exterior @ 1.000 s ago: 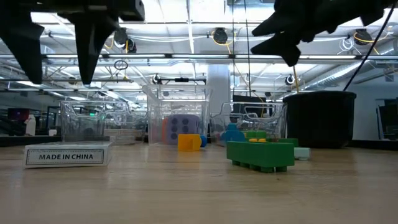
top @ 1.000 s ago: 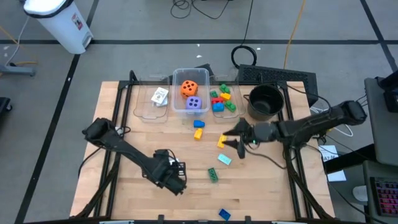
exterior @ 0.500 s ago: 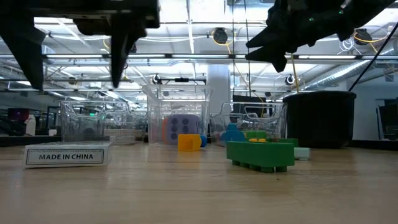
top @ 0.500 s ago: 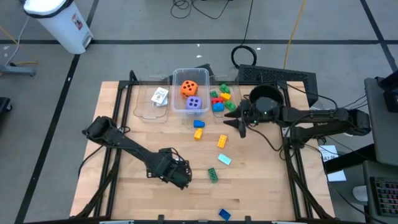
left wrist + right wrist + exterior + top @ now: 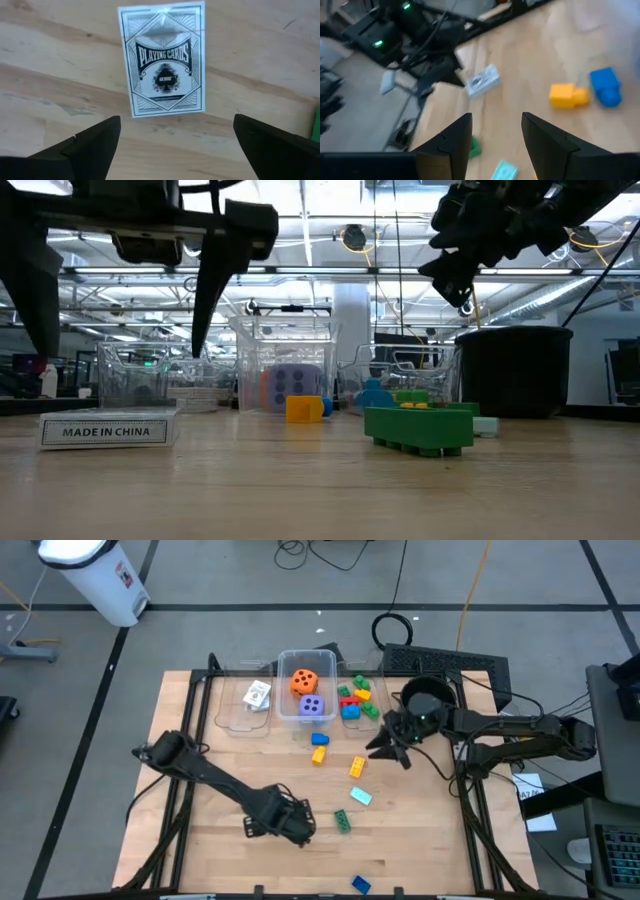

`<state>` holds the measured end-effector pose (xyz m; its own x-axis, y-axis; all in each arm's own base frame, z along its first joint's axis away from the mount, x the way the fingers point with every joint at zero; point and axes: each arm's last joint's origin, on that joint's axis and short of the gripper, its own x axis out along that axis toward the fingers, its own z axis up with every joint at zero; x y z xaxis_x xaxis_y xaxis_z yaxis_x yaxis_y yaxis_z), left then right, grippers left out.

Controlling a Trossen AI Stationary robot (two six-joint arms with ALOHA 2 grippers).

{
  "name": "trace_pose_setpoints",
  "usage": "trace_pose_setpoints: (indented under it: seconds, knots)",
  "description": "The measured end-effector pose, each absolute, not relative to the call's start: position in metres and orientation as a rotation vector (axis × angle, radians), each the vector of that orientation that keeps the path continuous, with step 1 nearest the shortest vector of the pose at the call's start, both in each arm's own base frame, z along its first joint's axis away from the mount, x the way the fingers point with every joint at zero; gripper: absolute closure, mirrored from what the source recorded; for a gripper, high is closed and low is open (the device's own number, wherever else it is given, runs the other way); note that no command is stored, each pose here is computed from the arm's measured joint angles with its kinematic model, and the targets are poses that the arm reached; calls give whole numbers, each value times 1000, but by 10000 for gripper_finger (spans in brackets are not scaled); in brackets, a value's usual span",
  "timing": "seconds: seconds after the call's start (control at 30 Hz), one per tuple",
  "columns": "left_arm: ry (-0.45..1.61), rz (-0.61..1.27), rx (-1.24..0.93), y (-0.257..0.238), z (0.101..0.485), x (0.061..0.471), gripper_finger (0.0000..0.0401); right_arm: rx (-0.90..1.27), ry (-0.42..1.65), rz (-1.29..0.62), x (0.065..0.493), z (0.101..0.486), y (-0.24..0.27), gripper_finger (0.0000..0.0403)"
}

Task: Pick & Place Toys
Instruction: Put the black deck of cards into the left transparent bin

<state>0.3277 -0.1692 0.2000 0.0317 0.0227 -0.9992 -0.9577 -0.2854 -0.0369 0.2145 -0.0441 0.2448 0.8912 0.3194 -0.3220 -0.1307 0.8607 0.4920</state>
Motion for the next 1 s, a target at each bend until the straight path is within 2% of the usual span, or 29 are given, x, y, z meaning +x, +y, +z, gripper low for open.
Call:
trace_pose_setpoints:
  seconds: [0.6,1.0]
  knots:
    - [1028,1527,-1401,-147,194,332,6,497,463,286,212,240,-42,244]
    - [1050,1526,-1440,-144,166,327,6,485,461,283,212,240,-42,248]
